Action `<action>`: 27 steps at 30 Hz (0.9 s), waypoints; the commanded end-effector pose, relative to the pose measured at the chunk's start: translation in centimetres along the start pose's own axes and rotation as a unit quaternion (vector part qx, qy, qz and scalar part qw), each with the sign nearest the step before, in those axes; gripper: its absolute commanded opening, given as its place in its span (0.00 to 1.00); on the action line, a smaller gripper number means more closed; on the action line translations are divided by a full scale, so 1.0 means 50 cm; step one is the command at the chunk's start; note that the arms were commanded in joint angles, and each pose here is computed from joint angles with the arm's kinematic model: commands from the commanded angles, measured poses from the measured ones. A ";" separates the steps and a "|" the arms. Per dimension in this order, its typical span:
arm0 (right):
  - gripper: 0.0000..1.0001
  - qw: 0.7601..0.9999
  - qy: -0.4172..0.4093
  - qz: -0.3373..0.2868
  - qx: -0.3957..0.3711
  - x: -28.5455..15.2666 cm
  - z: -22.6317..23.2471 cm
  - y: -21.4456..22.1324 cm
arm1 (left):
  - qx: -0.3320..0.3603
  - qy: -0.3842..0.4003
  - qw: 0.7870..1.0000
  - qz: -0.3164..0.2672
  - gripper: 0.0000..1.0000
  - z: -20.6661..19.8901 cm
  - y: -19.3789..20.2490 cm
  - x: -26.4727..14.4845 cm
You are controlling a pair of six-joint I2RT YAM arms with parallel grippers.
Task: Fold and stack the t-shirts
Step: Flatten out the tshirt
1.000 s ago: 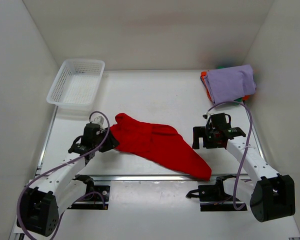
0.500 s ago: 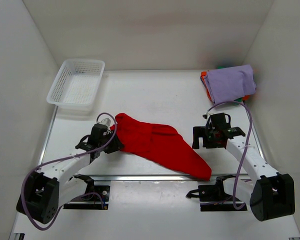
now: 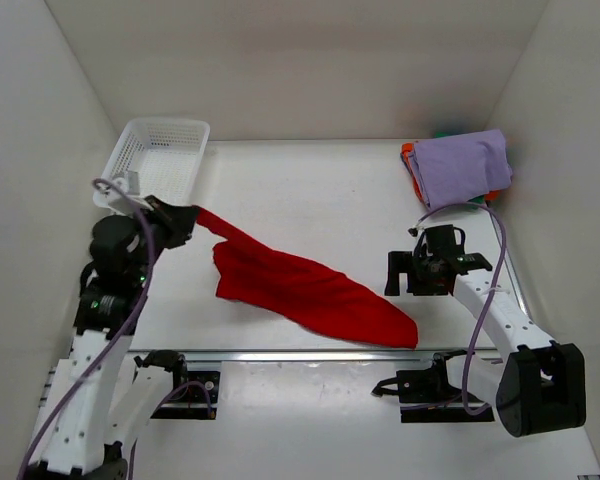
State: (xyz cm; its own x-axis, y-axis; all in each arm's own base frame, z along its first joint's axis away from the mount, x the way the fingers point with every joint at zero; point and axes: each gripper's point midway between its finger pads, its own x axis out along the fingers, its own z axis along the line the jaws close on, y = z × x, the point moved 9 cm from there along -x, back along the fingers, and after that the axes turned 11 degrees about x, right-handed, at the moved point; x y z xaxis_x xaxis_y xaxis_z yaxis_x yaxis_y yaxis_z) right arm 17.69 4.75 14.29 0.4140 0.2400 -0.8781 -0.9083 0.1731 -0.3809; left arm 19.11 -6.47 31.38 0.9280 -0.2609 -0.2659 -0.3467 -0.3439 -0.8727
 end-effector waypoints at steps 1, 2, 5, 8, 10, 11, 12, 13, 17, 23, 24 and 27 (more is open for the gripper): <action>0.92 0.999 -0.034 -0.009 0.005 0.007 0.006 -0.008 | 0.015 -0.019 0.999 -0.044 0.00 -0.020 -0.055 -0.073; 0.91 0.999 -0.047 -0.012 0.014 0.006 0.009 -0.013 | 0.015 -0.011 0.999 -0.044 0.00 -0.028 -0.056 -0.081; 0.89 0.996 -0.086 -0.021 0.009 0.004 0.030 -0.020 | 0.007 0.001 0.999 -0.047 0.00 -0.032 -0.053 -0.087; 0.89 0.991 -0.125 -0.031 -0.019 -0.002 0.069 -0.026 | 0.007 0.001 0.999 -0.049 0.00 -0.028 -0.054 -0.087; 0.88 0.983 -0.170 -0.043 -0.051 -0.009 0.102 -0.028 | 0.006 0.002 0.999 -0.041 0.00 -0.027 -0.048 -0.087; 0.87 0.978 -0.194 -0.051 -0.060 -0.010 0.115 -0.032 | 0.007 0.007 0.999 -0.048 0.00 -0.032 -0.053 -0.093; 0.86 0.973 -0.209 -0.061 -0.071 -0.013 0.127 -0.039 | 0.008 0.011 0.999 -0.047 0.00 -0.035 -0.053 -0.094; 0.85 0.968 -0.230 -0.060 -0.082 -0.011 0.143 -0.044 | 0.008 0.011 0.999 -0.048 0.00 -0.035 -0.053 -0.094; 0.84 0.937 -0.311 -0.055 -0.149 -0.020 0.248 -0.061 | 0.007 0.001 0.999 -0.031 0.00 -0.025 -0.039 -0.085; 0.84 0.861 -0.439 -0.076 -0.244 0.001 0.403 -0.068 | -0.001 0.011 0.999 -0.037 0.00 -0.031 -0.039 -0.097; 0.84 0.853 -0.454 -0.068 -0.248 0.021 0.422 -0.074 | 0.000 0.004 0.999 -0.039 0.00 -0.029 -0.043 -0.099; 0.85 0.840 -0.463 -0.051 -0.277 0.097 0.495 -0.108 | 0.007 0.002 0.999 -0.045 0.00 -0.038 -0.058 -0.122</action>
State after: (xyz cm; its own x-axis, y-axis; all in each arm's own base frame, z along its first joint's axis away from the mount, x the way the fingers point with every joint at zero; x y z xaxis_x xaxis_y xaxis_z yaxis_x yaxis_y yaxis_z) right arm 23.63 25.43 17.93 0.1529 0.8870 -0.4358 -0.7468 -0.1851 -0.6388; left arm 15.11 -5.81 34.60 0.9447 -0.2435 -0.2196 -0.2967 -0.3497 -0.8886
